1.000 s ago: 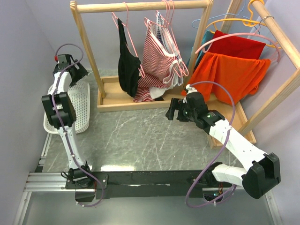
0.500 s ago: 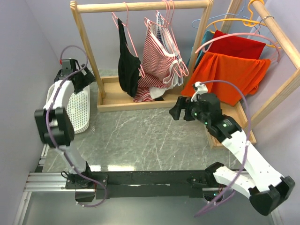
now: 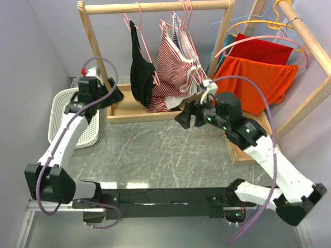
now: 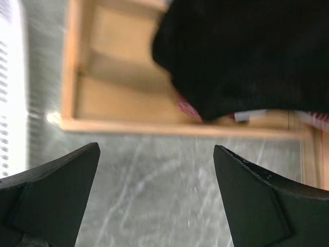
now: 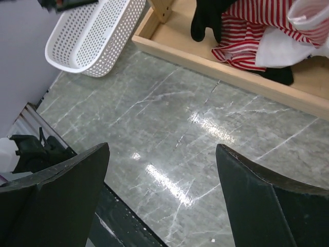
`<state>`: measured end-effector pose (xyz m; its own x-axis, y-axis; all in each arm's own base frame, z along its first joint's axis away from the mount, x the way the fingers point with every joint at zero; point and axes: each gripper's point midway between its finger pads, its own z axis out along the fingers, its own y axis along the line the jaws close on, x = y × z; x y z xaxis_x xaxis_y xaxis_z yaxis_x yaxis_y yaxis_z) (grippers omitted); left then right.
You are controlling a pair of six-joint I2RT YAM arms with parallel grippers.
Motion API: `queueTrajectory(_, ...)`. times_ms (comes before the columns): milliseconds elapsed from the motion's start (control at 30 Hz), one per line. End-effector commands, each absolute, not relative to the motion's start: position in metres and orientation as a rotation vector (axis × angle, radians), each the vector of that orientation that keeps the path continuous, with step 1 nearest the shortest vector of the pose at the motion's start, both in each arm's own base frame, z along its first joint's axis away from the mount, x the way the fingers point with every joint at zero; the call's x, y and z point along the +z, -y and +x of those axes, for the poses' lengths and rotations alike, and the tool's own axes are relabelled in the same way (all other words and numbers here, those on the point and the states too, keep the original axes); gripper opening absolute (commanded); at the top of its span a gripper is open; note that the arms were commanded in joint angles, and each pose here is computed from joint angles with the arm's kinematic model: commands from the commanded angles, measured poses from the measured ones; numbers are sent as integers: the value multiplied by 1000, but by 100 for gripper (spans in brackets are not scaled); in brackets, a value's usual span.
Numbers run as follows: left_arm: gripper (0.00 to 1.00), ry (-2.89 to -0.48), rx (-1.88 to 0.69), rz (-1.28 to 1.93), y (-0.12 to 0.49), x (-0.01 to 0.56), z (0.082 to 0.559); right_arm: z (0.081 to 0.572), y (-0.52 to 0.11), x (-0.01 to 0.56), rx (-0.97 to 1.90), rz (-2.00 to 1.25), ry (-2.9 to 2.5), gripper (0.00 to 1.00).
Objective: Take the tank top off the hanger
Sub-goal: Pick up the hanger from the clothesline.
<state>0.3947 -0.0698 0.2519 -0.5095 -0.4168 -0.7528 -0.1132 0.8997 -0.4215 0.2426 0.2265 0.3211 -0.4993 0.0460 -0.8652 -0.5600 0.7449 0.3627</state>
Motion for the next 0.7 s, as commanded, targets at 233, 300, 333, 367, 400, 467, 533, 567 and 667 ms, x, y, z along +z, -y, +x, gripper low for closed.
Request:
queueTrajectory(233, 99, -2059, -455, -303, 88, 256, 367, 309, -266, 430, 682, -364, -1803, 93)
queueTrajectory(300, 99, -2070, -475, -295, 91, 253, 367, 329, -277, 426, 644, -379, -1816, 93)
queueTrajectory(333, 99, -2073, -479, -295, 92, 253, 367, 335, -281, 439, 647, -376, -1781, 92)
queueTrajectory(367, 99, -2071, -482, -296, 93, 252, 368, 347, -293, 428, 637, -398, -1801, 91)
queueTrajectory(400, 100, -2076, -482, -295, 93, 250, 367, 353, -299, 427, 627, -429, -1802, 88)
queueTrajectory(467, 99, -2085, -479, -288, 93, 247, 368, 369, -314, 430, 634, -443, -1800, 85)
queueTrajectory(533, 99, -2090, -480, -282, 94, 246, 367, 376, -321, 437, 637, -464, -1781, 83)
queueTrajectory(567, 99, -2094, -480, -280, 94, 245, 367, 383, -328, 429, 630, -476, -1791, 80)
queueTrajectory(667, 99, -2101, -495, -267, 97, 242, 367, 396, -336, 429, 632, -477, -1761, 76)
